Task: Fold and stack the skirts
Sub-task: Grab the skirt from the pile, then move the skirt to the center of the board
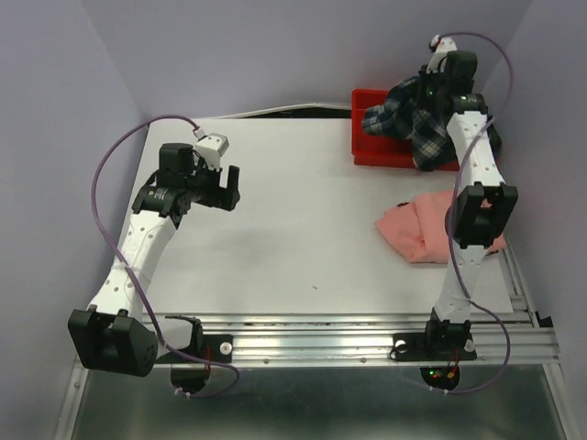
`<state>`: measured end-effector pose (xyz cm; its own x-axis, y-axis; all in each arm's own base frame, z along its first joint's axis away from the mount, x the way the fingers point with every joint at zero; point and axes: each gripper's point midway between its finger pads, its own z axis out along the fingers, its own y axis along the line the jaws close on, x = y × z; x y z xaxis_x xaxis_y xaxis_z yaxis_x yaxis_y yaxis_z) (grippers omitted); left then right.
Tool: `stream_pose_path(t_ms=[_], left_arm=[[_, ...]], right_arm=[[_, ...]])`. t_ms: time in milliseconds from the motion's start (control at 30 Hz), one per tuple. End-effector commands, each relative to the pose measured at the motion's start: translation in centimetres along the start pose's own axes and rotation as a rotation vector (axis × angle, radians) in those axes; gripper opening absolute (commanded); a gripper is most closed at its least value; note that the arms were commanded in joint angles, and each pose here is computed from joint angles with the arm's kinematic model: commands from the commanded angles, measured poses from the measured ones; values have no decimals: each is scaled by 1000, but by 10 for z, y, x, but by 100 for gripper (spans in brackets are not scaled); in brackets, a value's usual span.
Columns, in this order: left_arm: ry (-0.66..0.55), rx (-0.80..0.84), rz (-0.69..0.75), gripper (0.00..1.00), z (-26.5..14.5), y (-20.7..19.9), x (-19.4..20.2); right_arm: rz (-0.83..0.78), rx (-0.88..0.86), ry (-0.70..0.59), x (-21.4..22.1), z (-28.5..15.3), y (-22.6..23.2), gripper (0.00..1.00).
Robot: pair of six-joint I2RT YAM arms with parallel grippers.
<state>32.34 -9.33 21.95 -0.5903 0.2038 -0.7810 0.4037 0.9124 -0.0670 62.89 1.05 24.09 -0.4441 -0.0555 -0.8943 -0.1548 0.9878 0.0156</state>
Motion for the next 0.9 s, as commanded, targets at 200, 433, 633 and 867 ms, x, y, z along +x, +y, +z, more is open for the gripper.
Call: stream_pose_path(t_ms=[200, 433, 633, 867], left_arm=[[-285, 55, -124, 98, -51, 26, -90], [-339, 3, -130, 98, -84, 54, -90], [-329, -63, -73, 98, -104, 60, -70], [-237, -25, 37, 98, -93, 53, -32]], right_arm=[[39, -499, -479, -186, -213, 121, 1], [6, -932, -288, -118, -257, 265, 1], [30, -1130, -84, -45, -265, 344, 1], [174, -1144, 205, 53, -221, 332, 10]])
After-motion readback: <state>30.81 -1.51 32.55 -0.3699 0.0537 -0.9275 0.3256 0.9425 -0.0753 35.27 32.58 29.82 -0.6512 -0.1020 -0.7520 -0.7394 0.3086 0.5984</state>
